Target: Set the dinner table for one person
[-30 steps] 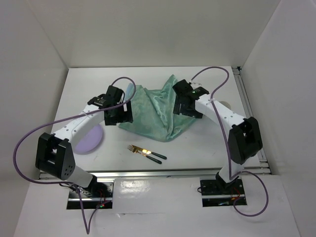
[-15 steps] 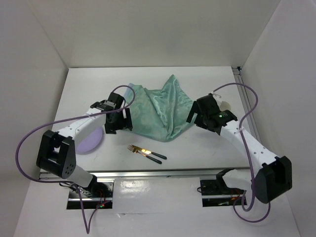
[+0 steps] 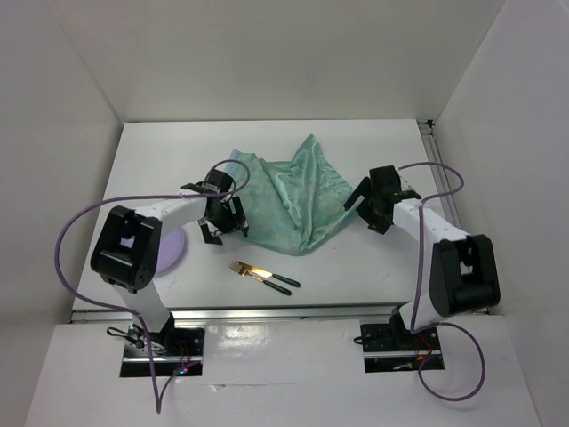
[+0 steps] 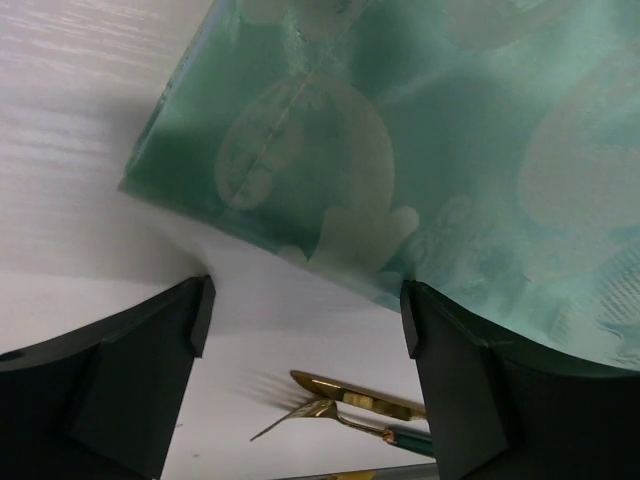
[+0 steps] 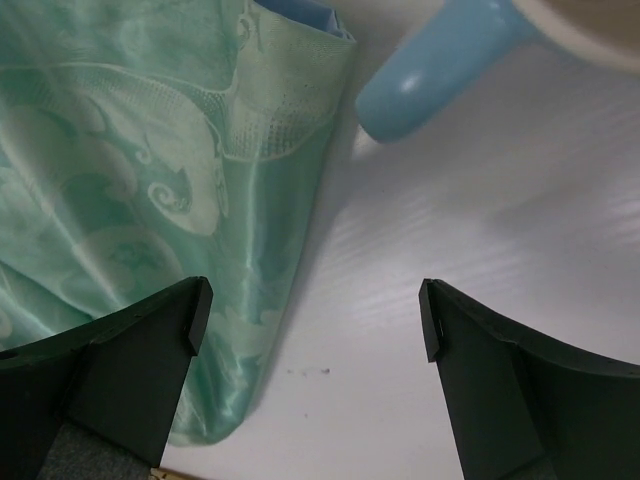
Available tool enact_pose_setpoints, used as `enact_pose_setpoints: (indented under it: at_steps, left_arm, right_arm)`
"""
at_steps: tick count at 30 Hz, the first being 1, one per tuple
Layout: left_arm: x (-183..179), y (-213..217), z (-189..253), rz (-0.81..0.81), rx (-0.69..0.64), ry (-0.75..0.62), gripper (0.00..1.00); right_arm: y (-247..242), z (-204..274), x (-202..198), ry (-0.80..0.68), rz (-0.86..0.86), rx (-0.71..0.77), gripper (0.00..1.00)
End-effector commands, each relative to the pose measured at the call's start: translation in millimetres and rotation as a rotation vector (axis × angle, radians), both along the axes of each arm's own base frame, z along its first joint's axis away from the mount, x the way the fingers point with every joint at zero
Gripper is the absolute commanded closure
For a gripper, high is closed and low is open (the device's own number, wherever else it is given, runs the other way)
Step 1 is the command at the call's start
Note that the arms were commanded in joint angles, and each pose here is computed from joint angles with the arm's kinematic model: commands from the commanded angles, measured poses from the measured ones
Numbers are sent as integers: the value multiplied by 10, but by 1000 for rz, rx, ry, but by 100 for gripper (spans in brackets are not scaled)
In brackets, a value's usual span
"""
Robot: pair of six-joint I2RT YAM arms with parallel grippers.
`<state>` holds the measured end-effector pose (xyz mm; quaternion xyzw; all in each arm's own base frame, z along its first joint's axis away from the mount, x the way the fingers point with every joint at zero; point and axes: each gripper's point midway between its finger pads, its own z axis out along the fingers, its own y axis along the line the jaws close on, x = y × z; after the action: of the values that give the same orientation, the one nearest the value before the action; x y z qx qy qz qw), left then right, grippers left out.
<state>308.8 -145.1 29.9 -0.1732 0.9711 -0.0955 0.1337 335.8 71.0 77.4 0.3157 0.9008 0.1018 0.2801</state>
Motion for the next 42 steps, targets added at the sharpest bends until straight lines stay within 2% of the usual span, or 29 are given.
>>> enact_pose_setpoints:
  at_steps: [1, 3, 4, 5, 7, 8, 10, 11, 12, 13, 14, 18, 20, 21, 25, 29, 34, 37, 40, 42]
  left_arm:
    - [211, -48, 3, 41, -37, -18, 7]
    - [200, -47, -48, 50, -35, -2, 12]
    - [240, -17, -43, 71, -41, -9, 18]
    - [259, -22, -63, 71, -39, -5, 32]
    - [356, 24, -47, 91, -42, -14, 53]
    - [343, 28, -63, 91, -37, 2, 77]
    - [400, 92, 31, 101, -32, 3, 97]
    - [416, 108, 69, 92, -20, 0, 100]
    - [492, 221, 198, 124, -4, -15, 100]
    - [541, 266, 289, 125, 4, -35, 100]
    - [600, 305, 403, 123, 2, -60, 100]
    - [1062, 578, 1254, 163, -12, -248, 100]
    - [1090, 698, 1577, 176, -1, -289, 100]
    - [1208, 798, 1872, 183, 0, -357, 100]
    - [1210, 1013, 2578, 193, -22, -495, 100]
    - [1035, 1174, 3103, 201, -60, -604, 100]
    - [602, 1300, 3789, 190, -83, -781, 100]
    - [368, 1403, 4080, 187, -44, -852, 100]
    - [61, 1471, 4323, 211, 14, -927, 100]
    - [27, 1502, 4351, 225, 29, -943, 100]
  right_arm:
    - [101, -68, 275, -47, -5, 58, 2]
    - [116, -190, 353, -42, -13, 62, 8]
    - [121, -216, 385, -47, -13, 63, 10]
    - [124, -265, 404, -42, -13, 62, 18]
    - [150, -383, 460, -29, -8, 68, 25]
    - [154, -411, 490, -33, -8, 69, 32]
    - [217, -423, 587, -44, 26, 65, 55]
    - [193, -407, 617, -39, 24, 46, 65]
    - [202, -279, 700, -53, 27, 22, 86]
    - [195, -208, 751, -64, 22, 16, 97]
    - [197, -79, 800, -90, 40, 6, 100]
    - [236, 762, 1101, -273, 66, -13, 100]
    - [238, 1038, 1135, -324, 73, -14, 100]
    - [235, 1247, 1134, -367, 78, -14, 100]
    - [297, 1903, 1118, -514, 123, -8, 100]
    - [345, 2454, 985, -618, 154, 1, 100]
    - [431, 3231, 615, -775, 191, 3, 100]
    - [430, 3701, 207, -865, 211, 16, 100]
    - [397, 3905, -44, -914, 226, 36, 100]
    - [365, 4003, -152, -929, 225, 39, 100]
